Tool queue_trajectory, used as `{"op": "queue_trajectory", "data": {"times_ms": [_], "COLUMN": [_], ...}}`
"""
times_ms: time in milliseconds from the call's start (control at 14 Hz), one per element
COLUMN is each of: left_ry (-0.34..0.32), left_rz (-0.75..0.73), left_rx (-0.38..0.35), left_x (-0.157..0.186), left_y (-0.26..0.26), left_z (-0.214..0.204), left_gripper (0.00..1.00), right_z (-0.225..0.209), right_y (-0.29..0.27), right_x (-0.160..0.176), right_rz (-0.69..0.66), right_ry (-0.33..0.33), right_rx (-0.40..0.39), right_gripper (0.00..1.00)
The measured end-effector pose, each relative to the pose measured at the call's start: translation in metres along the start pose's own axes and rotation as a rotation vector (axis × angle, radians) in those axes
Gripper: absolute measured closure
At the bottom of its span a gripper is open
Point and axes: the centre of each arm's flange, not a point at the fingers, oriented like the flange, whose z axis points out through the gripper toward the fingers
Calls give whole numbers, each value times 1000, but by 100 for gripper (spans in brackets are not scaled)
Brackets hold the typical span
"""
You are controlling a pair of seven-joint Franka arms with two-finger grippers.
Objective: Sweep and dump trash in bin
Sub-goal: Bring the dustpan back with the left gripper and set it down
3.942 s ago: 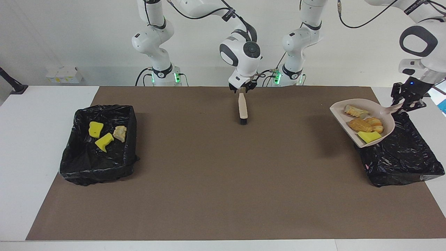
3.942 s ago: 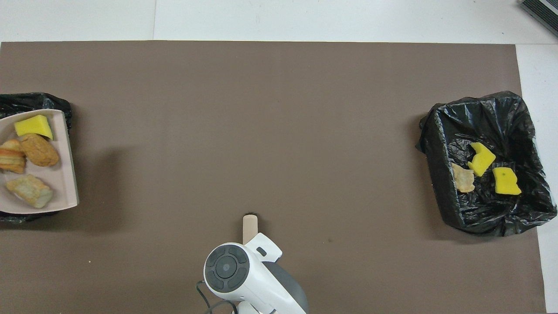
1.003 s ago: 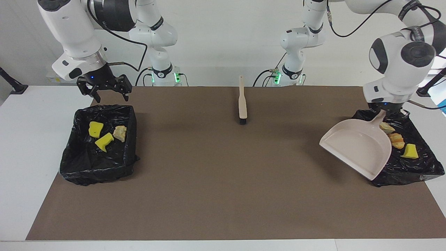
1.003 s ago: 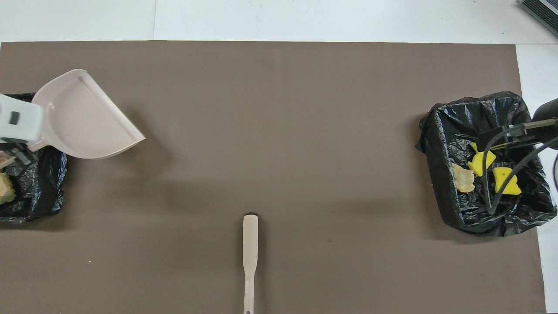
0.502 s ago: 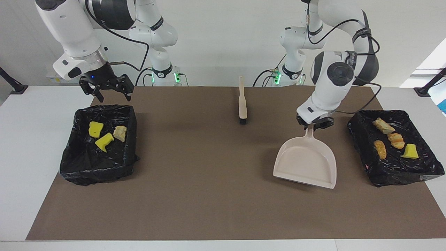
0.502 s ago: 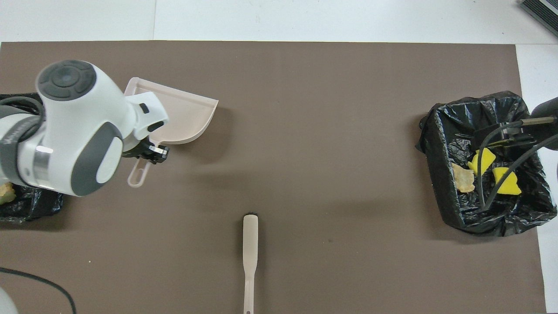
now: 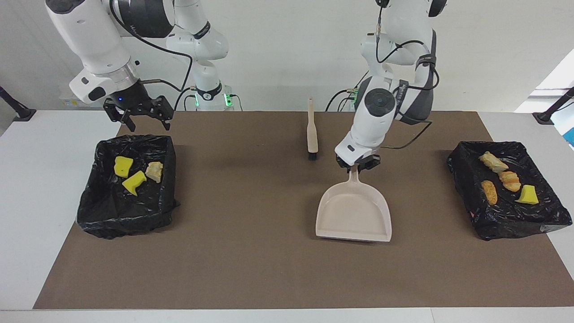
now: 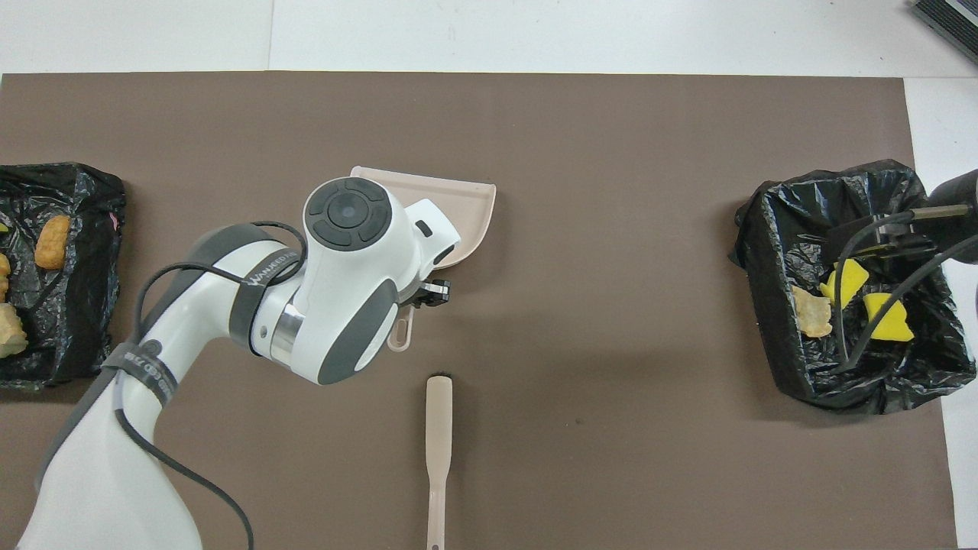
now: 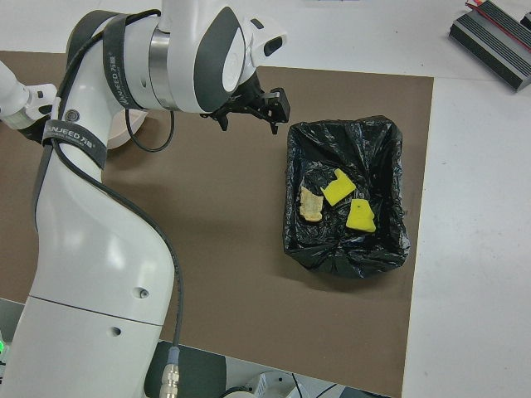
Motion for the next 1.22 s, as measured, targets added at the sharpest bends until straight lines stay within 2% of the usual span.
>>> {"op": "queue_trajectory", "data": {"times_ms": [143,430,502,788,932,1219], "left_ry": [-6,-24,-25,-13,-26,2], "left_rz": [-38,-32,-30,-34,-56,-128], "left_rx": [-33,-30,-29,-33,-21,-30], "left_x": [-4,-10,-11,-10,-12,-14], "left_y": [19,40,42,40,24,-38], "left_z": [11,34,34,24,3,-54], "left_gripper": [69,69,63,18,0,0], "right_z": [0,0,0,0,0,0], "right_y": [0,0,0,0,0,0], "right_x": [0,0,0,0,0,0], "right_rz": [0,0,0,0,0,0], "right_ry": [0,0,0,0,0,0], "right_rx": [0,0,0,0,0,0], "right_gripper": [0,0,0,0,0,0]}}
